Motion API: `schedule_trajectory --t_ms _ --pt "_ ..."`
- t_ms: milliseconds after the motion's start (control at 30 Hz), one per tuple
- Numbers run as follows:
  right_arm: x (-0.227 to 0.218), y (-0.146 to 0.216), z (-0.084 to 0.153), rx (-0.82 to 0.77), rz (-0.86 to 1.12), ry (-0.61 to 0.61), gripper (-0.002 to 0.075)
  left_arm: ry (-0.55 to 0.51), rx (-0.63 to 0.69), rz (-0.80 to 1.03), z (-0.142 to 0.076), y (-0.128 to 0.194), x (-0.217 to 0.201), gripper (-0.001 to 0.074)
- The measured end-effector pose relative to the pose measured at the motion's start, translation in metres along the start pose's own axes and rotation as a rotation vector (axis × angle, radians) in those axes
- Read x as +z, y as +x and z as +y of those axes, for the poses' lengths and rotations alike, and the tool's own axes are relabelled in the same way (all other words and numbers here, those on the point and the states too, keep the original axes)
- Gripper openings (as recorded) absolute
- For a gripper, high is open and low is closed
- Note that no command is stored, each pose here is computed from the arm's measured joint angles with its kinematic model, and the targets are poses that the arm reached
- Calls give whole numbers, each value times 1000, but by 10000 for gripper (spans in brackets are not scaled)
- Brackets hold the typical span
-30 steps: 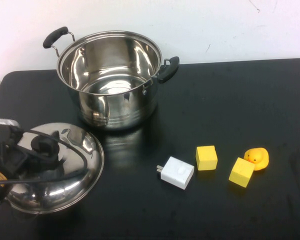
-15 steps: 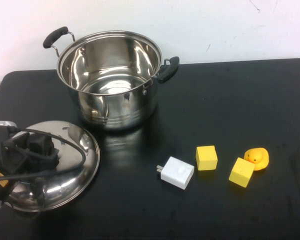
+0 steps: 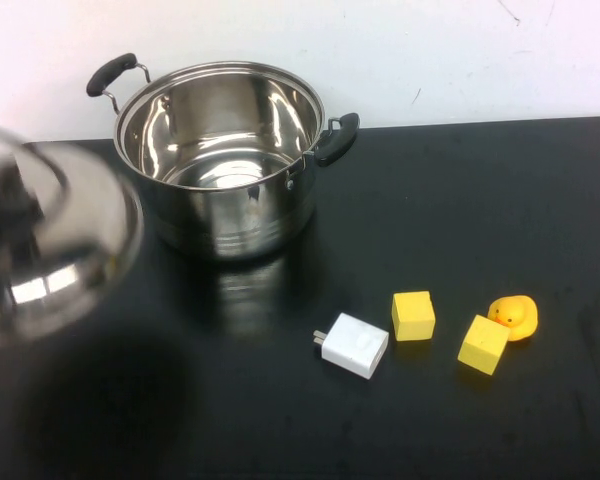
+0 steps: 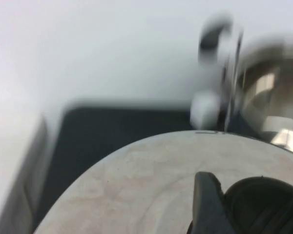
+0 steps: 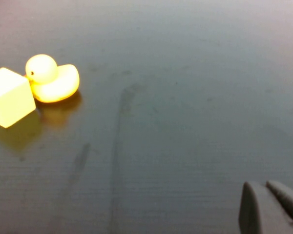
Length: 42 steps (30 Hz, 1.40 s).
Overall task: Cover the pot
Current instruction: Place the pot lid on the pot
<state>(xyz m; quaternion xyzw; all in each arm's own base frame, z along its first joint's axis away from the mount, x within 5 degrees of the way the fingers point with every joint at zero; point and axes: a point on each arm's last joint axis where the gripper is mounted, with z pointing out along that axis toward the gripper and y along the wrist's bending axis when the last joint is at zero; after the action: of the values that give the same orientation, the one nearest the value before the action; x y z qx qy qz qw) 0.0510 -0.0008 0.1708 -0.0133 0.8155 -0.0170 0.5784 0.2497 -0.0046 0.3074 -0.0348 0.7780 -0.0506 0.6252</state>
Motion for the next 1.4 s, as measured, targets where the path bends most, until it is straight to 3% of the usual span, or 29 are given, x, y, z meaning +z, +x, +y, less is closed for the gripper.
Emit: schedule_trajectory --t_ms 267,400,600,767,967,1200,1400 --pt "0 0 0 0 0 0 -2 21 10 -186 -12 -94 13 328" --pt "0 0 0 0 0 0 -2 47 45 -160 -28 -112 35 328" --pt "0 0 0 0 0 0 -2 167 83 -159 -77 -124 71 328" --pt "0 0 0 0 0 0 -2 233 147 -122 -111 -111 109 328" --pt "0 0 0 0 0 0 -2 257 174 -31 -130 -74 155 328" --pt "0 0 0 0 0 0 -2 260 177 45 -134 -40 182 328" --pt "0 0 0 0 0 0 -2 274 154 35 -135 -37 185 328"
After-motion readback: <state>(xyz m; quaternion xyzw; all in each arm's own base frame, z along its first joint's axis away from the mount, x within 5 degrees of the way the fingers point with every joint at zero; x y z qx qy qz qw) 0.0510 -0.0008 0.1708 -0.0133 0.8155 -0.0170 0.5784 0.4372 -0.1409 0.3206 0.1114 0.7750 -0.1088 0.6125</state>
